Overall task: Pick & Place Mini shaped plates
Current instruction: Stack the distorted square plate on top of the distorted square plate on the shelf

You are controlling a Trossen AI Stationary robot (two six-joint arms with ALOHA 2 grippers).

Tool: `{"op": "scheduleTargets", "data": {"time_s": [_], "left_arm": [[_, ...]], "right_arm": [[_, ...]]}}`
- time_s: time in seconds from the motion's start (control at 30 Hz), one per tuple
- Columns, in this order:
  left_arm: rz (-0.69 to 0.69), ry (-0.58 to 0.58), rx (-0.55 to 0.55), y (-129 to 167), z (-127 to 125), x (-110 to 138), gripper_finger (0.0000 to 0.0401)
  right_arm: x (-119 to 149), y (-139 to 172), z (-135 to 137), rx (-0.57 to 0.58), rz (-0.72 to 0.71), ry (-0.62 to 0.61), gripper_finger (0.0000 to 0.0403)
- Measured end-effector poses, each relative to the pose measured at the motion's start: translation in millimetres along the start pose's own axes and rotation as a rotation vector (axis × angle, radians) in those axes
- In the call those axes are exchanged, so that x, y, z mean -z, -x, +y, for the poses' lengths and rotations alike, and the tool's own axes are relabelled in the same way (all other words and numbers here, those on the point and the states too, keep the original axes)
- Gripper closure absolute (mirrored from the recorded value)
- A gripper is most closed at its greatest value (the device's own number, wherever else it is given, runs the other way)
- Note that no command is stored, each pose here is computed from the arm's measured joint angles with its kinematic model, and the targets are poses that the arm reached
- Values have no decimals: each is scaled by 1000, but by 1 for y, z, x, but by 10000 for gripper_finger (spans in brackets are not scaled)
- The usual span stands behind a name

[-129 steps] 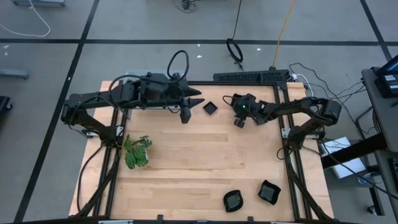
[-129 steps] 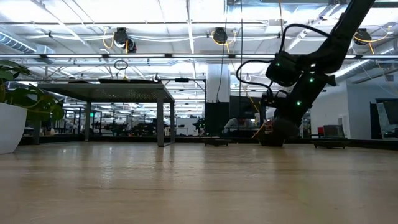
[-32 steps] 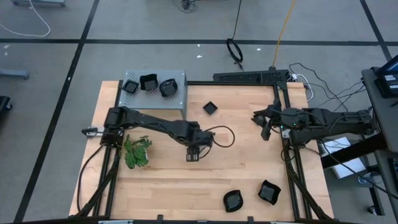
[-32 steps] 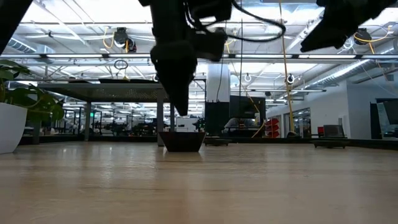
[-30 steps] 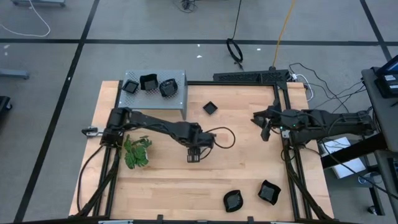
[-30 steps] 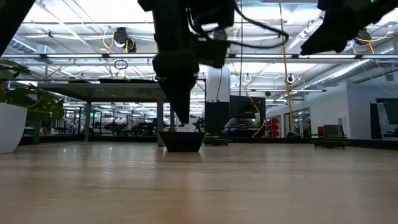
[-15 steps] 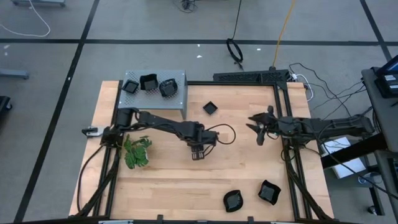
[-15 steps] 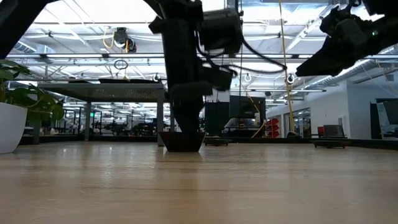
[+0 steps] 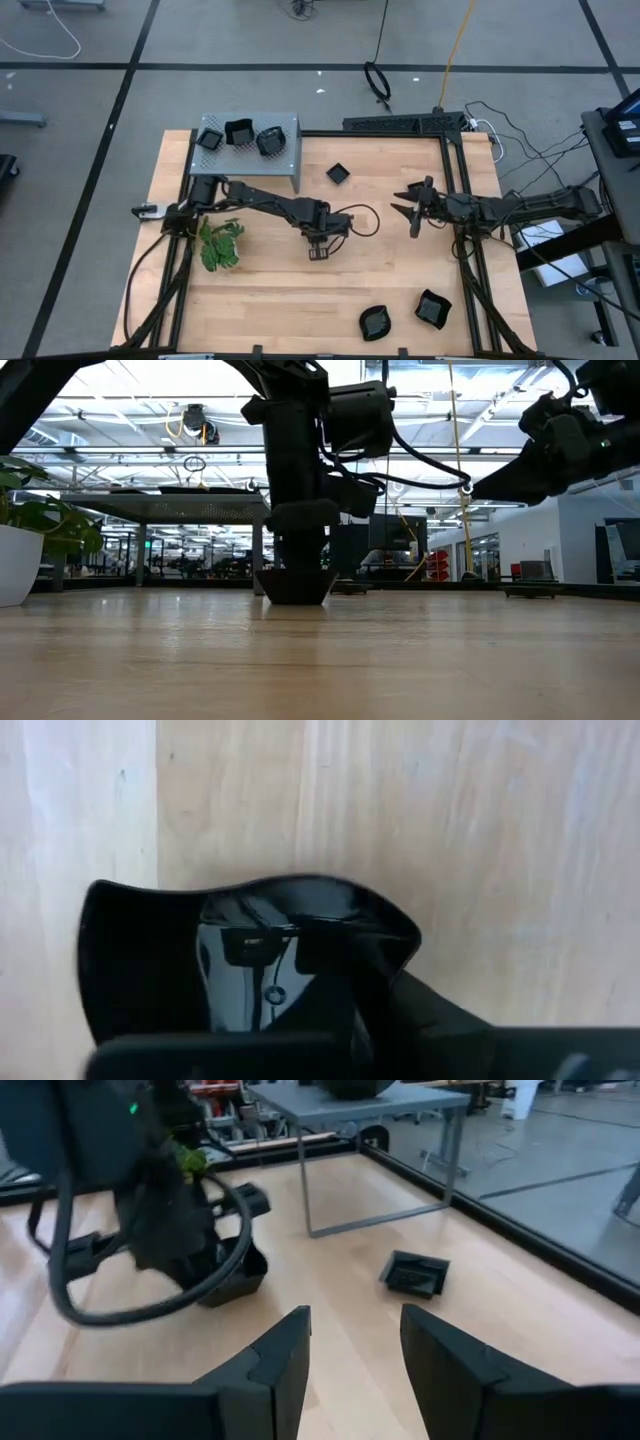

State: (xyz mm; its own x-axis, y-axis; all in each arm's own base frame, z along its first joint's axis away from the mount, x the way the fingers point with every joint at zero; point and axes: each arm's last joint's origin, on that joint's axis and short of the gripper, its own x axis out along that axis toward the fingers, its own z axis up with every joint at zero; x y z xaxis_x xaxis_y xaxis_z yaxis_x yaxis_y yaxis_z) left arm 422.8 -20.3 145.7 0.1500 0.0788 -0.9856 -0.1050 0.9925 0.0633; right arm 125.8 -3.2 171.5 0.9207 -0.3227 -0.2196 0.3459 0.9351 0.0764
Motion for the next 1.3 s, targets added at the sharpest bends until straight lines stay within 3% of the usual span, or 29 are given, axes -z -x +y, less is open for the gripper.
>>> {"op": "scheduleTargets", "data": {"time_s": [0.17,0.33,0.53,0.8,1.0,1.17,1.3], "left_arm": [[-7,-17,13,9,0,1,392],[-75,-2,27,41,2,3,394],[-250,20,-18,110,11,12,395],[-518,30,-286,222,45,59,397],[-453,49,-475,267,90,112,386],[-274,70,-450,275,130,151,395],[-169,43,-427,271,157,164,386]], "right_arm": [[7,-1,0,-34,-11,-7,258],[8,-1,1,-55,-8,-6,258],[7,-1,1,-55,-12,-8,257],[7,-1,1,-53,-9,-7,260],[7,-1,1,-53,-9,-7,257],[7,-1,1,-53,-9,-7,260],[7,-1,1,-52,-8,-7,260]]}}
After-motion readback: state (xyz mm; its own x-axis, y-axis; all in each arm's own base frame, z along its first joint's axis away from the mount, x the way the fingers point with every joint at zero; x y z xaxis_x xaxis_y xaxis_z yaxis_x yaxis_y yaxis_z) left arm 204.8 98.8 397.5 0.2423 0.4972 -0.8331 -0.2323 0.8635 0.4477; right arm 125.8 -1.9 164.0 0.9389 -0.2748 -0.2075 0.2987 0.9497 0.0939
